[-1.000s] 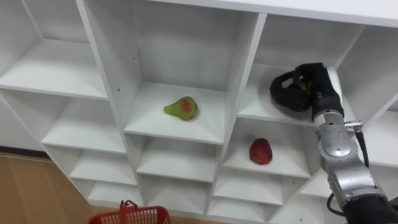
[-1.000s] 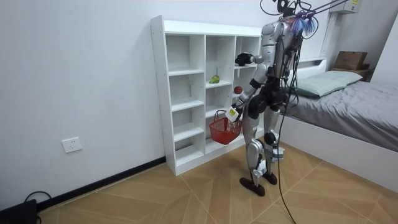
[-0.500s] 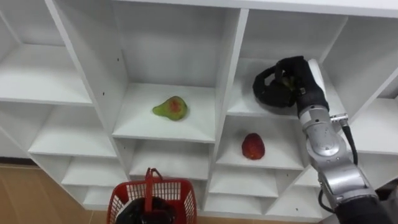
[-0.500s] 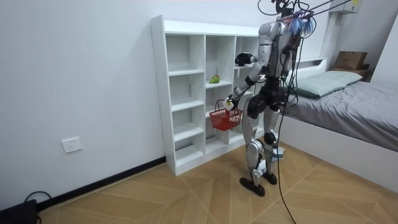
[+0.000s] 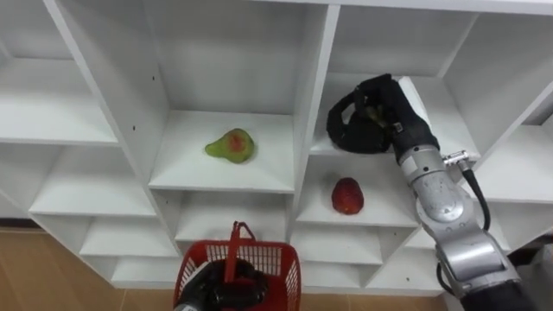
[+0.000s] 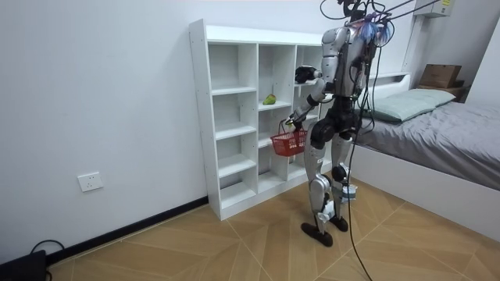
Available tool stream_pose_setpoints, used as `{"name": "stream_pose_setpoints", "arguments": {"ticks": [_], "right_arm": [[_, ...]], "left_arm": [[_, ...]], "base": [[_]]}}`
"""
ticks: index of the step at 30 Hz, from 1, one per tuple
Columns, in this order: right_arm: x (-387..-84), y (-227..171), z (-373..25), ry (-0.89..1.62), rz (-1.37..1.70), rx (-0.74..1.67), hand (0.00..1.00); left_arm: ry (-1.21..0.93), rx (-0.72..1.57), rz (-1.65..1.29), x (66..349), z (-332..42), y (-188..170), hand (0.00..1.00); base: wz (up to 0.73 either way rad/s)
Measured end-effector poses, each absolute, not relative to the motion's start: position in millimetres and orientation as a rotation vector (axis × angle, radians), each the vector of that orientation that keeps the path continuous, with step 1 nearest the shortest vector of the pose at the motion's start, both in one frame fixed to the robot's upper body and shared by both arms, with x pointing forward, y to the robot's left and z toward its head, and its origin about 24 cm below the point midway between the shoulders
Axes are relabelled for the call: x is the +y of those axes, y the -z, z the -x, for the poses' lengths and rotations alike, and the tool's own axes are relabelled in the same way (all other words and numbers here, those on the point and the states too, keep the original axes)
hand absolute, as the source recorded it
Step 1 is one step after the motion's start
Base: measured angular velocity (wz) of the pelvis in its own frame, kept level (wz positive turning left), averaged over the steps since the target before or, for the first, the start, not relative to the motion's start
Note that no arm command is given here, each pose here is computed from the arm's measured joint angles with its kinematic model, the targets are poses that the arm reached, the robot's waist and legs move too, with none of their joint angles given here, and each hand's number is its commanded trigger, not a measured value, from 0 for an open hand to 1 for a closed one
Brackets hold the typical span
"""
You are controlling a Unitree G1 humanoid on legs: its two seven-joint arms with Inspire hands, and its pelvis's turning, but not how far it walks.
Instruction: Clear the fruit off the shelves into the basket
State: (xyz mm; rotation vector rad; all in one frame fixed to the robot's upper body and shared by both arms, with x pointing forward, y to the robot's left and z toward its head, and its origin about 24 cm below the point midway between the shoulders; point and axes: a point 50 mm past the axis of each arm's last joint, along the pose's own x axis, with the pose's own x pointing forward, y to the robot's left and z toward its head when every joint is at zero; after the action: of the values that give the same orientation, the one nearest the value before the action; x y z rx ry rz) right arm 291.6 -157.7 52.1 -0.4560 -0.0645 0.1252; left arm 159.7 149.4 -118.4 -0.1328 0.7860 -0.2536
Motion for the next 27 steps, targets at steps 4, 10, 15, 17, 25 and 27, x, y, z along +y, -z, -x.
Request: {"name": "stream_pose_setpoints", "arguments": {"ticks": [4, 10, 15, 17, 25, 27], "right_arm": [[-153.2, -51.8, -290.8, -0.138, 0.417, -0.063, 1.00], [-146.8, -64.5, -276.6, -0.178, 0.374, -0.128, 1.00], [-146.4, -72.6, -274.5, -0.203, 0.353, -0.157, 1.00], [-145.7, -73.9, -274.2, -0.212, 0.352, -0.161, 1.00], [-143.2, -79.9, -268.5, -0.246, 0.355, -0.177, 1.00], [-142.8, -79.6, -266.3, -0.256, 0.354, -0.176, 1.00]], "left_arm": [[0.256, 0.781, 0.136, 148.1, -161.6, 117.6, 1.00], [0.244, 0.773, 0.170, 147.3, -162.3, 116.9, 1.00], [0.252, 0.740, 0.176, 144.8, -167.6, 111.5, 1.00], [0.257, 0.719, 0.177, 143.3, -170.7, 108.1, 1.00], [0.243, 0.716, 0.176, 147.3, -170.5, 107.9, 1.00], [0.237, 0.715, 0.178, 148.9, -170.8, 107.7, 1.00]], "base": [[-0.06], [-0.07], [-0.02], [0.00], [-0.06], [-0.05]]}}
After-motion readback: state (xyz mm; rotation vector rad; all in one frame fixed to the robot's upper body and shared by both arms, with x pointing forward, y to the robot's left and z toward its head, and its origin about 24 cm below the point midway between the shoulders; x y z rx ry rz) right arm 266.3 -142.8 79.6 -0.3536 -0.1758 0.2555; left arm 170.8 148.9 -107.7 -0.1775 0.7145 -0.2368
